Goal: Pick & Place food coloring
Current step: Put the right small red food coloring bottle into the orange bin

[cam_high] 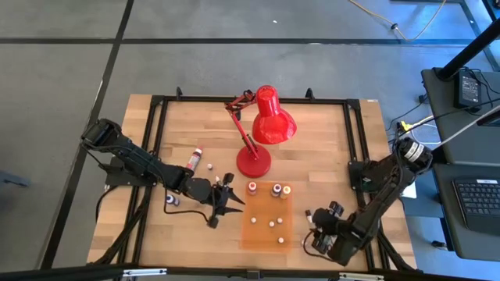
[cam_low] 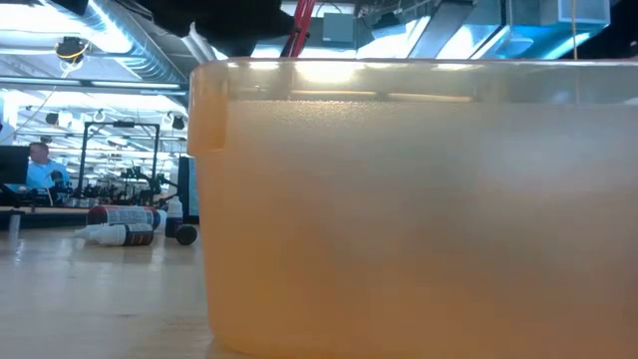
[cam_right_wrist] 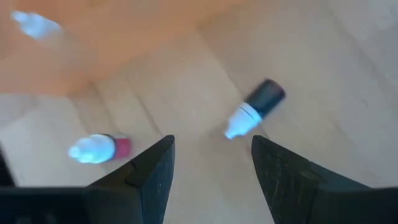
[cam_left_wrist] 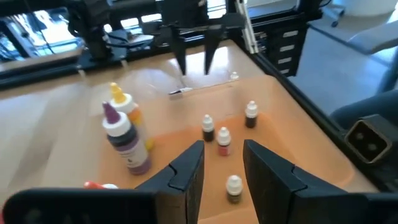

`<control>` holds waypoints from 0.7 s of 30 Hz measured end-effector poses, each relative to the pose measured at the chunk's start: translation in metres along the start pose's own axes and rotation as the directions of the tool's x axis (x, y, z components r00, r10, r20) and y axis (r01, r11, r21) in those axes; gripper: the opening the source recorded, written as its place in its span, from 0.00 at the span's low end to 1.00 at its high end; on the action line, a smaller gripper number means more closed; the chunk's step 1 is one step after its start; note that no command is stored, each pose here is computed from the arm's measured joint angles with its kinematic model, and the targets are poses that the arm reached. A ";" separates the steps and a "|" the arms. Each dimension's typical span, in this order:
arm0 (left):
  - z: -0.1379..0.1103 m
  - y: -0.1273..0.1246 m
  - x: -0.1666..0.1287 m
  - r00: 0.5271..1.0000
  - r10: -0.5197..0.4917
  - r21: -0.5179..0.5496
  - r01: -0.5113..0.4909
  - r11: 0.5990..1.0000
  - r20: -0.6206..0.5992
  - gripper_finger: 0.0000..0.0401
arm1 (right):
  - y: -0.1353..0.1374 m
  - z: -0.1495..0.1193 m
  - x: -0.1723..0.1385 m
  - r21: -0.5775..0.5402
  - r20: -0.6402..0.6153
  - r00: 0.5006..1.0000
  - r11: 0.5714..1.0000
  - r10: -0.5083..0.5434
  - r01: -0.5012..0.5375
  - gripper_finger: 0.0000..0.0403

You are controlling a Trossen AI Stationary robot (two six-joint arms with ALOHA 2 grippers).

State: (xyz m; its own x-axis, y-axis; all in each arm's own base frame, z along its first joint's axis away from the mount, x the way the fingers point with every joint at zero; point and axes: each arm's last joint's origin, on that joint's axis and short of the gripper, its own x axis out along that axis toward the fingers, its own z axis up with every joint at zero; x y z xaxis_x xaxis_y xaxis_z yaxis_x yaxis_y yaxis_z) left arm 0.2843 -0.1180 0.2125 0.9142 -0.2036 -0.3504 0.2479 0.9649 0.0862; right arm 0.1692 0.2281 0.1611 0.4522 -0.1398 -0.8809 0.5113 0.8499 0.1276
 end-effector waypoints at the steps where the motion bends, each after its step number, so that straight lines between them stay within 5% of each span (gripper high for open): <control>1: 0.000 0.000 0.000 1.000 0.008 0.006 -0.008 1.000 0.000 0.27 | 0.000 -0.002 -0.001 -0.009 0.023 1.000 1.000 0.004 -0.003 0.54; 7: 0.000 0.000 0.000 1.000 0.014 0.031 -0.014 0.999 0.000 0.28 | 0.004 -0.014 0.006 -0.037 0.183 0.983 0.999 0.000 0.007 0.54; 21: 0.003 0.001 0.000 0.999 0.020 0.176 -0.024 0.984 0.026 0.28 | 0.003 -0.039 0.052 0.023 0.228 0.963 0.989 -0.144 0.143 0.54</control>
State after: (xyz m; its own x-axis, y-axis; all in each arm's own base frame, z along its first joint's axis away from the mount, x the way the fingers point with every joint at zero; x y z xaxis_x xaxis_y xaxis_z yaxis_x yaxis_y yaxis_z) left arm 0.2853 -0.1177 0.2150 0.9270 -0.1890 -0.3241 0.2785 0.9254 0.2570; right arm 0.1653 0.2433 0.0978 0.5280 -0.3729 -0.7630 0.5872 0.8094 0.0108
